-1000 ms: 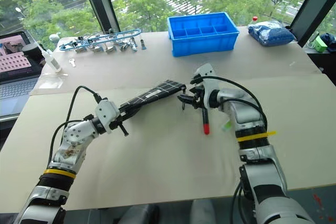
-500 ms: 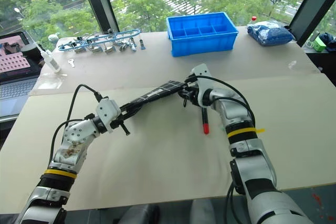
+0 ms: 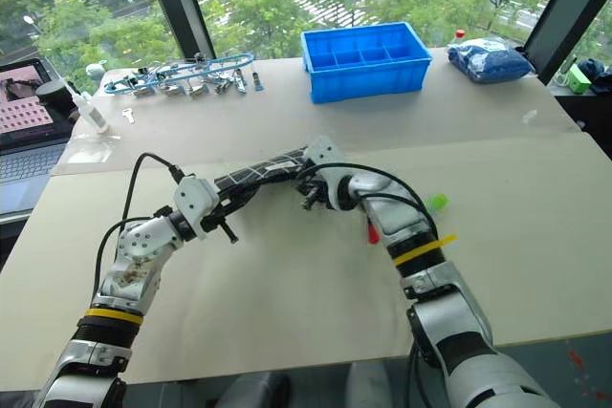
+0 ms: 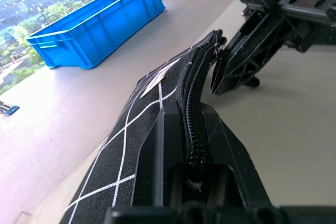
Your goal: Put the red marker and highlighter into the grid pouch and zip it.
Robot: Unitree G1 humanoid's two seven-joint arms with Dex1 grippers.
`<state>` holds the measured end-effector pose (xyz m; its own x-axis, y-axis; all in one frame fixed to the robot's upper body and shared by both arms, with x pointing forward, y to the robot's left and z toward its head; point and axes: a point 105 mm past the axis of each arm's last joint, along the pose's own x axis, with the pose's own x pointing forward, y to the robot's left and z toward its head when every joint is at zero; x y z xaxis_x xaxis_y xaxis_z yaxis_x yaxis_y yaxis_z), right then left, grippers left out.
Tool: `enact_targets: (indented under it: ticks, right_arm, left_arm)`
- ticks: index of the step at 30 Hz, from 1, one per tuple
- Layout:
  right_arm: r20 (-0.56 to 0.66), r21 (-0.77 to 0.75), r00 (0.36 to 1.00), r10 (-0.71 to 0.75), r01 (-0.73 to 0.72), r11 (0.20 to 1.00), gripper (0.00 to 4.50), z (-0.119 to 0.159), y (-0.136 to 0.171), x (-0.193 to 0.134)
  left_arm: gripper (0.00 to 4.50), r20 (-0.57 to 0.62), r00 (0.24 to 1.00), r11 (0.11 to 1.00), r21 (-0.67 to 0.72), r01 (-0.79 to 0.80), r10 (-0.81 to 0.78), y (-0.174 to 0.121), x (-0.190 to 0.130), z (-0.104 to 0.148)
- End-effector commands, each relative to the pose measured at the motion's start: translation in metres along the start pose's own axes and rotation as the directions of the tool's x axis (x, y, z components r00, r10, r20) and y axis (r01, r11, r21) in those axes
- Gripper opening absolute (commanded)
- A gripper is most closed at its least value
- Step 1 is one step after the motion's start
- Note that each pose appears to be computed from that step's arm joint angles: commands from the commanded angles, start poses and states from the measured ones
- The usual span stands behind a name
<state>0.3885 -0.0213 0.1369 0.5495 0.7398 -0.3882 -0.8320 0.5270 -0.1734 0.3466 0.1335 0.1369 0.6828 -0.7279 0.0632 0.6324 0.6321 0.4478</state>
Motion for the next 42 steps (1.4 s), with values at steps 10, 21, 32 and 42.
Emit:
enact_targets:
  ticks: [10,21,32,42]
  right_arm:
    - [0.138,-0.124,0.940,0.311,-0.295,0.947,0.03,0.063,0.048,-0.019]
    - [-0.004,-0.156,0.993,0.115,-0.114,0.981,0.03,0.021,0.027,0.007]
    - [0.043,-0.167,0.982,0.185,-0.176,0.970,1.68,0.032,0.036,-0.003]
    - [0.178,0.007,0.966,0.186,-0.190,0.982,3.02,0.044,-0.010,-0.105]
  left_arm:
    - [0.00,0.024,1.000,1.000,0.019,0.011,-0.012,0.000,0.005,0.007]
    - [0.00,0.045,0.999,1.000,0.005,0.005,-0.005,-0.001,0.007,0.011]
    - [0.00,0.060,0.998,1.000,-0.004,0.011,-0.010,0.000,0.011,0.014]
    - [0.00,0.070,0.997,1.000,-0.022,0.015,-0.013,-0.001,0.012,0.015]
